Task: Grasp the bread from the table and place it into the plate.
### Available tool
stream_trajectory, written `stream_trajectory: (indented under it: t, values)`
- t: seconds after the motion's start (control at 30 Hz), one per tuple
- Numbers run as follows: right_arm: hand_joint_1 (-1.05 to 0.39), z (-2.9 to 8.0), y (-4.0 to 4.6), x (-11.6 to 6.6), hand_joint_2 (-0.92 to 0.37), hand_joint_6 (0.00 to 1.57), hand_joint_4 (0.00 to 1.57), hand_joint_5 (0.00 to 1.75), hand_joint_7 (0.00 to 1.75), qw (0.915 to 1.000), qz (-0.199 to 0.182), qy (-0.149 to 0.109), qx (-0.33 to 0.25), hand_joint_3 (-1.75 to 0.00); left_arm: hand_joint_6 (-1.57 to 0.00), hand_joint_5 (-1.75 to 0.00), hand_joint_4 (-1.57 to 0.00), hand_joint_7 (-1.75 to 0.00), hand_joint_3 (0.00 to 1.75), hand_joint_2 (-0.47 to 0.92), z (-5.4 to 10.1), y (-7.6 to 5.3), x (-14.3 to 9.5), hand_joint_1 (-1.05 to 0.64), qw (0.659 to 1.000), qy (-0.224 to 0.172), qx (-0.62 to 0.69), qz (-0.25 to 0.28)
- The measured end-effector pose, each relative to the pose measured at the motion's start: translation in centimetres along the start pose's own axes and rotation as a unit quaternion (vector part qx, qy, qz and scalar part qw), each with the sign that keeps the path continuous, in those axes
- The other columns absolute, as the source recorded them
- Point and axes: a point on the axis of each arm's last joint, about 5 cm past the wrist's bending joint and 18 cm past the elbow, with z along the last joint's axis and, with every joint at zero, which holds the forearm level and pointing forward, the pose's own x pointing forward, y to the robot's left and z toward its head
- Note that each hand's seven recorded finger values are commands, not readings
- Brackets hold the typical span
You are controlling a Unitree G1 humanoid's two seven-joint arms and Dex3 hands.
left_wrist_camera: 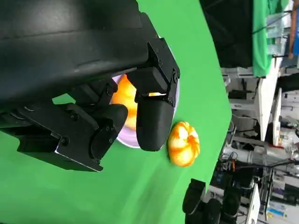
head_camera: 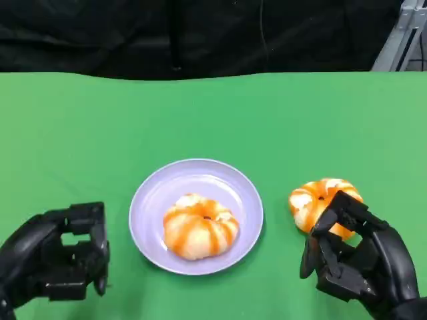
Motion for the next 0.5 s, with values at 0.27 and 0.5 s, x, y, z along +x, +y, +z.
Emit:
stream_trajectory:
  t: [0.27, 0.5]
  values:
    - [-0.09, -0.02, 0.0, 0.08, -0.58, 0.63, 0.85, 1.75, 1.72, 1.0, 0.002, 0.001, -0.002, -1.2, -0.74, -1.75, -0.92, -1.75, 1.19, 0.67, -0.6, 0.43, -0.39, 0.11, 1.0, 0.01, -0.008, 0.016]
    - [-0.09, -0.01, 0.07, 0.15, -0.57, 0.63, 0.85, 1.75, 1.7, 1.0, 0.0, 0.0, -0.001, -1.21, -0.73, -1.75, -0.9, -1.75, 1.18, 0.68, -0.62, 0.67, -0.47, 0.11, 1.0, 0.006, -0.006, 0.016]
